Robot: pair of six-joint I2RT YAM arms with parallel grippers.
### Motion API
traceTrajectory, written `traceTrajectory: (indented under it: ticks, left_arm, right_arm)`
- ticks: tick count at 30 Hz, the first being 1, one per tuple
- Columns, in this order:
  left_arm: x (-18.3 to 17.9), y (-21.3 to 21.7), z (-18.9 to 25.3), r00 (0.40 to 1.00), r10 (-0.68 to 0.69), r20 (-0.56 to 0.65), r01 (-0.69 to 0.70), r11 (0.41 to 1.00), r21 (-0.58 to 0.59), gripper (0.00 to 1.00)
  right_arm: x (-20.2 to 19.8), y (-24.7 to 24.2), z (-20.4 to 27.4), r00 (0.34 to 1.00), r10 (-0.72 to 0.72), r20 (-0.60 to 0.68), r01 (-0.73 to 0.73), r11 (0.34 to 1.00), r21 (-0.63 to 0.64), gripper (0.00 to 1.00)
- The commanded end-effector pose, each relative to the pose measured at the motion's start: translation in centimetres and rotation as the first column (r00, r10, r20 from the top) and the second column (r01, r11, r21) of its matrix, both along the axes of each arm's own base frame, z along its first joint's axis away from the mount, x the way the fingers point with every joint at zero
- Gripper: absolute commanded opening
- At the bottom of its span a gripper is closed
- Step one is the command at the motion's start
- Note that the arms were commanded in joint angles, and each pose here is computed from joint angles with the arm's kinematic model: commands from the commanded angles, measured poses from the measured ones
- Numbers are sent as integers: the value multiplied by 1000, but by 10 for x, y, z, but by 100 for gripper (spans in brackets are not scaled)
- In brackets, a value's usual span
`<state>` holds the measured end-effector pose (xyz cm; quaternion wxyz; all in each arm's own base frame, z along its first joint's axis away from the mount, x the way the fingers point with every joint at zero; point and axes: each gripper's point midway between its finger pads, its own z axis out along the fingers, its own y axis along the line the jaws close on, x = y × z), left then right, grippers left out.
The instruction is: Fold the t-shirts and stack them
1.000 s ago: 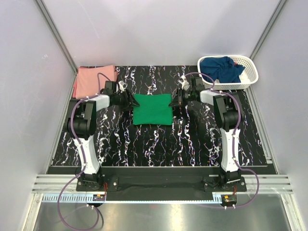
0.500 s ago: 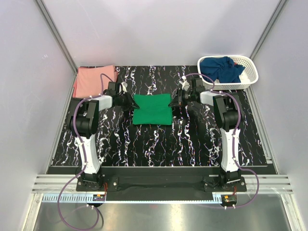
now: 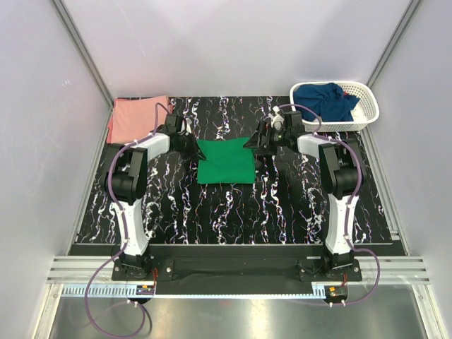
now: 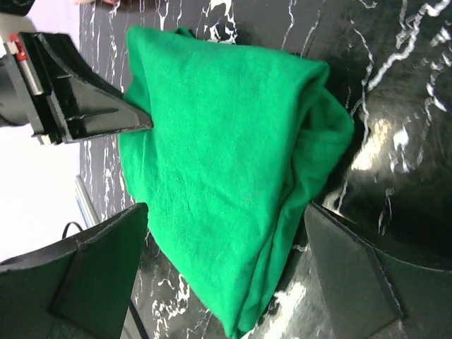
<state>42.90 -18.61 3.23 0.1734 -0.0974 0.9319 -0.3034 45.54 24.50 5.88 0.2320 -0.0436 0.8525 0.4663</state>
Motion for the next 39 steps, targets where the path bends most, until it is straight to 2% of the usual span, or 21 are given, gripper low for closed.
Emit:
traceTrajectory:
  ticks: [1,10,12,23,25,27,30,32,35,39]
  left_arm:
    - [12,4,48,994,-4,106,-1,999,46,0]
    - [11,15,74,992,9,125,-33,980,198,0]
    - [11,14,77,994,18,111,-40,978,203,0]
    - [-20,24,27,994,101,-28,-92,969,230,0]
    - [-26,29,18,992,121,-35,-109,963,244,15]
    - [-28,35,16,989,143,-36,-129,958,257,21]
    - [-27,39,13,989,141,-42,-129,968,215,47]
    - [-21,40,12,991,130,-24,-123,976,182,55]
    - [-18,39,11,990,142,-21,-137,978,157,63]
    - [-28,53,-4,971,234,-57,-218,954,205,66]
  right_arm:
    - [6,-9,32,995,-77,65,78,997,-12,100]
    - [-9,-31,83,970,-155,185,172,982,-80,100]
    - [-10,-34,95,962,-167,217,188,979,-80,100]
    - [-13,-36,59,982,-172,82,182,972,-147,100]
    - [-13,-36,50,984,-171,54,178,971,-161,100]
    - [-14,-36,49,984,-170,51,176,971,-164,100]
    - [-17,-38,50,985,-164,51,171,970,-175,100]
    - [-19,-38,53,986,-156,51,162,971,-177,100]
    - [-19,-40,57,986,-154,63,164,969,-183,100]
    - [-20,-40,66,985,-155,75,166,970,-179,100]
